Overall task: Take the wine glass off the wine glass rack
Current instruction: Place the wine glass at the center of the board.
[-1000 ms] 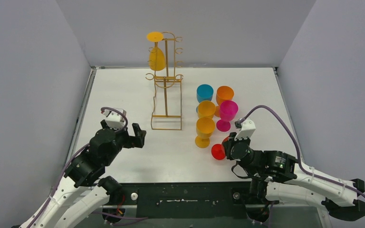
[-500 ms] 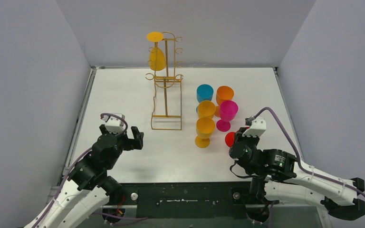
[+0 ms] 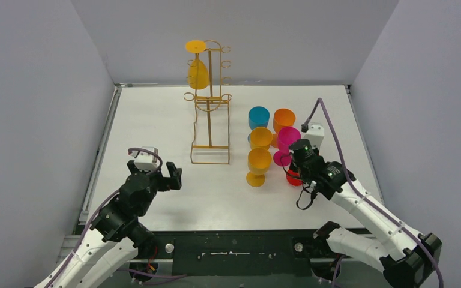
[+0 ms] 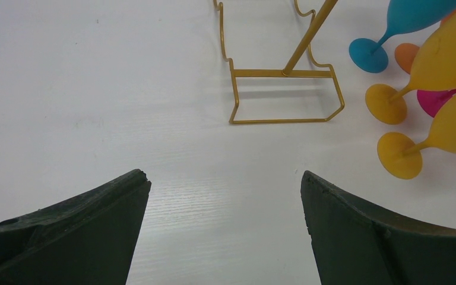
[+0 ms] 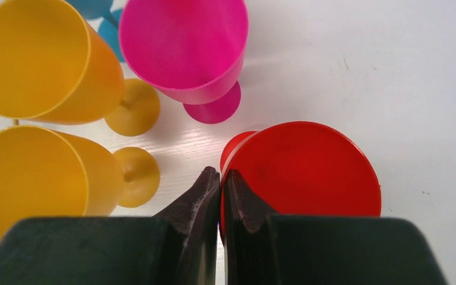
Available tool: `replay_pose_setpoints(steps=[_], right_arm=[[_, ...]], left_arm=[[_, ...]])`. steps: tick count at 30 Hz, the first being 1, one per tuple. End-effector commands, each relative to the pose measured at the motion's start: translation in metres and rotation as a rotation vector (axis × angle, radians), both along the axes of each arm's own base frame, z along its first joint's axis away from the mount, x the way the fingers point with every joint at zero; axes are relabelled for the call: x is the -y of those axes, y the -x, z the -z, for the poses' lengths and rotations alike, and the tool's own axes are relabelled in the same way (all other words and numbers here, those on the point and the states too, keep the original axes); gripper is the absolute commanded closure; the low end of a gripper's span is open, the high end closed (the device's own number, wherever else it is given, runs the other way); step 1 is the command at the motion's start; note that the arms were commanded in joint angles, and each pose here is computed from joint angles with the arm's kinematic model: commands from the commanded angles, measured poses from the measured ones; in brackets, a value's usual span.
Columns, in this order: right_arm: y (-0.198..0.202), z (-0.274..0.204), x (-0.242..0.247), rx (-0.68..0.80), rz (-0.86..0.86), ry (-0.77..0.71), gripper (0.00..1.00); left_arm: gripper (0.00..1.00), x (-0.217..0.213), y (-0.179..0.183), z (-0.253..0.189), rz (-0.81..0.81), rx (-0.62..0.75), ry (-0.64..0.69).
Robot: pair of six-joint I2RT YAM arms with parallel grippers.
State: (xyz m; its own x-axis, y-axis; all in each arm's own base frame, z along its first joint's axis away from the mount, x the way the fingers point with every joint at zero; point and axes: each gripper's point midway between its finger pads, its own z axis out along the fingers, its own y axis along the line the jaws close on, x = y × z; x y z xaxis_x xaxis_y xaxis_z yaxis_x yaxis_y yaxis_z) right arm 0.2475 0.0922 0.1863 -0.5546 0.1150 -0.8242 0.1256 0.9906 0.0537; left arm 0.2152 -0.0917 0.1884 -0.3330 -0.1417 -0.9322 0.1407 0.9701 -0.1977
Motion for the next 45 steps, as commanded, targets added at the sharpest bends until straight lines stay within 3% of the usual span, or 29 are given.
replay_pose_setpoints(steps=[1, 6, 18, 24, 36, 45], right_arm=[[-0.009, 0.008, -0.017, -0.033, -0.105, -0.046, 1.00], [-0.012, 0.004, -0.027, 0.004, -0.148, -0.086, 1.00], [-0.019, 0.021, -0.044, -0.029, -0.217, -0.030, 1.00], [-0.013, 0.044, -0.037, -0.107, -0.202, 0.032, 1.00], [-0.015, 0.025, -0.048, -0.033, -0.190, -0.026, 1.00], [-0.012, 0.023, -0.047, -0.045, -0.186, 0.009, 0.93]], left_arm=[[0.03, -0.003, -0.007, -0.019, -0.047, 0.055, 0.040], [0.03, -0.007, -0.007, -0.020, -0.061, 0.073, 0.043], [0.03, -0.012, -0.006, -0.019, -0.086, 0.072, 0.052], [0.03, -0.015, -0.005, -0.019, -0.110, 0.063, 0.066], [0.03, -0.019, -0.003, -0.022, -0.130, 0.067, 0.073], [0.03, -0.014, -0.005, -0.018, -0.107, 0.056, 0.065]])
